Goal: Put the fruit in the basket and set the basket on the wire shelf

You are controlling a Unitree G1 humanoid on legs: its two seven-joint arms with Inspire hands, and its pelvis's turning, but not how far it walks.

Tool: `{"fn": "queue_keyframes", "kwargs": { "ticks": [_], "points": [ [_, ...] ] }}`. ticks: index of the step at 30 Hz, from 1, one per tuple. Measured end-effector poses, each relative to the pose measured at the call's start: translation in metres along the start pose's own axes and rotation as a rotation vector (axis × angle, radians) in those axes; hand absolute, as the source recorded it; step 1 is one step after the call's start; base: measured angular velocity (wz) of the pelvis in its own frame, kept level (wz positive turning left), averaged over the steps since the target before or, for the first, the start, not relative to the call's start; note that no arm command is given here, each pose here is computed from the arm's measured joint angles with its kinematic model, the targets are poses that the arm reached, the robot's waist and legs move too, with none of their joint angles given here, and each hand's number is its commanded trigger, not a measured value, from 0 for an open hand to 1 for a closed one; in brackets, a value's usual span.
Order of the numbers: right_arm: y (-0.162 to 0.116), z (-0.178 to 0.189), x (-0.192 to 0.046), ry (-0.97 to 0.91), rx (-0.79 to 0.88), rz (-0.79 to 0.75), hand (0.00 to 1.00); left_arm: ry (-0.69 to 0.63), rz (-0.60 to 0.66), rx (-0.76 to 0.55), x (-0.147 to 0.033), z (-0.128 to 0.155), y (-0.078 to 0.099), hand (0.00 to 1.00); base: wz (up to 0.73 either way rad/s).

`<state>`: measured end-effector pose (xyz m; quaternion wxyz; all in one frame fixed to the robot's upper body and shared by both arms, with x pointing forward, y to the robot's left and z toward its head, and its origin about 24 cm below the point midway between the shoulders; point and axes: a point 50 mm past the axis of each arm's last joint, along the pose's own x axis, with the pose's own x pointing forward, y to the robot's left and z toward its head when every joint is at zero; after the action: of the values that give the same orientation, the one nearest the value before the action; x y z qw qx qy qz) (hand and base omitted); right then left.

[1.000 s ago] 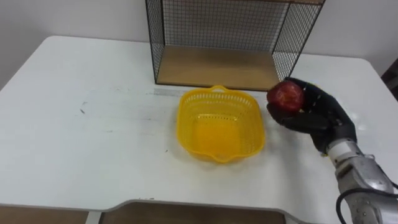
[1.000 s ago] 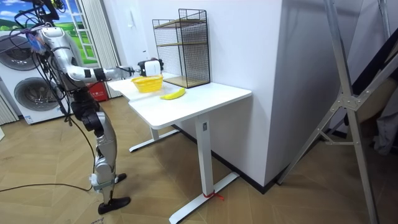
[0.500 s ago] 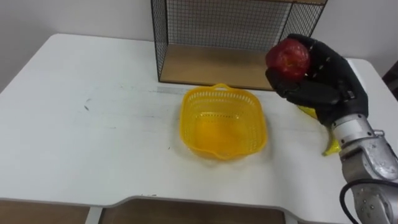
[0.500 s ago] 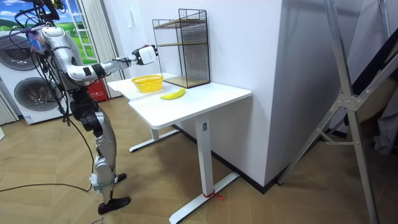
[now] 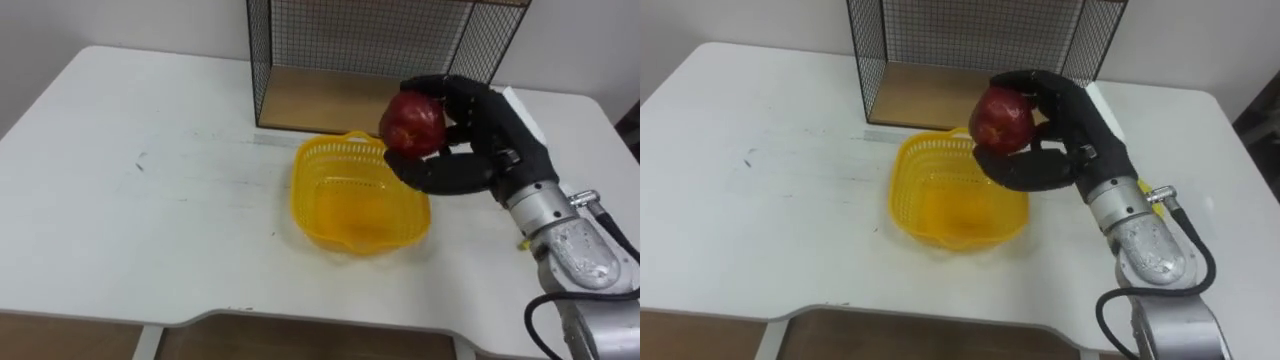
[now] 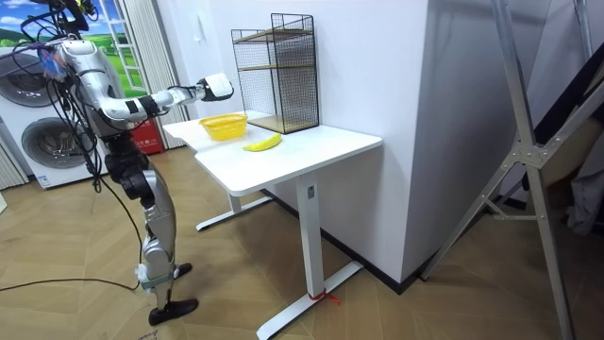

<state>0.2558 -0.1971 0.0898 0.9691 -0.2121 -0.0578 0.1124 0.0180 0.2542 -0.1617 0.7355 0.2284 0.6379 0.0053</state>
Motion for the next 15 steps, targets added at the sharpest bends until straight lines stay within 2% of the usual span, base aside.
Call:
{"fn": "queue_keyframes", "kwargs": {
  "ticks": [6,11,12,13,14,15],
  "points": [
    [0.005,-0.001,0.000,0.025,-0.143,0.052,1.00,-0.002,0.004,0.006,0.000,0.000,0.005,0.00,-0.02],
    [0.011,-0.002,0.001,0.040,-0.177,0.081,1.00,0.000,0.017,0.012,0.000,-0.001,0.010,0.00,0.00],
    [0.012,-0.003,0.001,0.045,-0.176,0.085,0.63,0.001,0.020,0.014,0.000,-0.002,0.011,0.00,0.00],
    [0.012,-0.003,0.001,0.047,-0.176,0.087,0.34,0.002,0.021,0.015,0.000,-0.002,0.012,0.00,0.00],
    [0.012,-0.003,0.001,0.052,-0.177,0.090,0.00,0.002,0.021,0.015,0.000,-0.002,0.012,0.00,0.00],
    [0.012,-0.003,0.001,0.053,-0.178,0.094,0.00,0.002,0.021,0.015,0.000,-0.002,0.012,0.00,0.00]
  ]
}}
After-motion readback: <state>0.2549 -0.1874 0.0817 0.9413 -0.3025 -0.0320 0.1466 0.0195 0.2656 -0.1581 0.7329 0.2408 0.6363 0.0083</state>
